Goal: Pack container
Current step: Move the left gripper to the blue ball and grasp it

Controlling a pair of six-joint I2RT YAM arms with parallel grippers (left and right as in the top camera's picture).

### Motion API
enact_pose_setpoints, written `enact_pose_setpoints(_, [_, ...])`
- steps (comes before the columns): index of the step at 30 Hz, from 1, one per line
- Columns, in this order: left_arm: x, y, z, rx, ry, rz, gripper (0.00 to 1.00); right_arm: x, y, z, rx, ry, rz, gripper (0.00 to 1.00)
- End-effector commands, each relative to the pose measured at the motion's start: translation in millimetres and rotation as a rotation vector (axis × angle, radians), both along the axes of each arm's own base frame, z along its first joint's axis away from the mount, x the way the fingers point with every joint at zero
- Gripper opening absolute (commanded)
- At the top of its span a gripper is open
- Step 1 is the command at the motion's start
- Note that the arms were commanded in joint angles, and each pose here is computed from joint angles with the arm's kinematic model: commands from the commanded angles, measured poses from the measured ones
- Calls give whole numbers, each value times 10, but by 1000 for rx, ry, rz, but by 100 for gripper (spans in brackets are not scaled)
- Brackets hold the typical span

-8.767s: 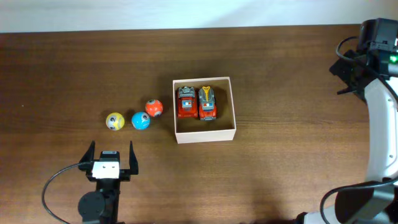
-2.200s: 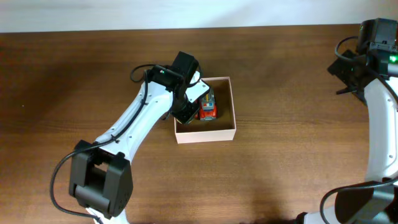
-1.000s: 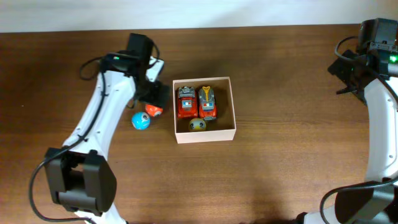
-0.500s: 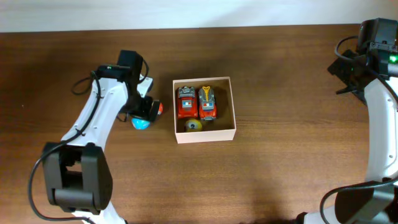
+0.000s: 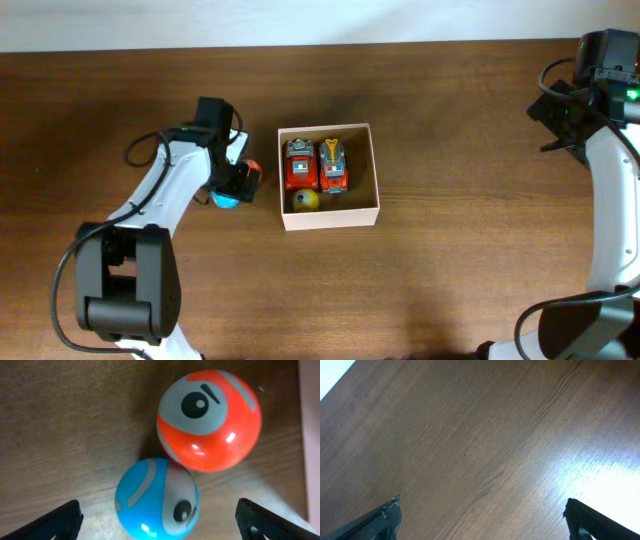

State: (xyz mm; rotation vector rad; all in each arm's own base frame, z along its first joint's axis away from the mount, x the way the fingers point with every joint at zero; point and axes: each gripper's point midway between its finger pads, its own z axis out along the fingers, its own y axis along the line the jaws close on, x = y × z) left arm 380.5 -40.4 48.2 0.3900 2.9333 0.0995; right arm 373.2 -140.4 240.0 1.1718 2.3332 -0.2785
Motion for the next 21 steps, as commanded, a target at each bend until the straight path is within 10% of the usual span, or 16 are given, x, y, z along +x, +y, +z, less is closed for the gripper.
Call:
enact_pose_setpoints(1, [-32,52,-64,14,-17,-11,100,-4,-12,125,-6,-36,-10,99])
enact_pose_setpoints(8, [-28,74,-119,26,-28,-8,100,-4,-12,125,-6,-36,-10,99])
enact_pose_setpoints(13, [-28,75,-119,27,-29,-8,60,-4,-12,125,-6,-36,-9,99])
enact_pose_setpoints(21, [-39,71,-121,24,-24,-1,49,-4,-12,125,-6,-36,-10,99])
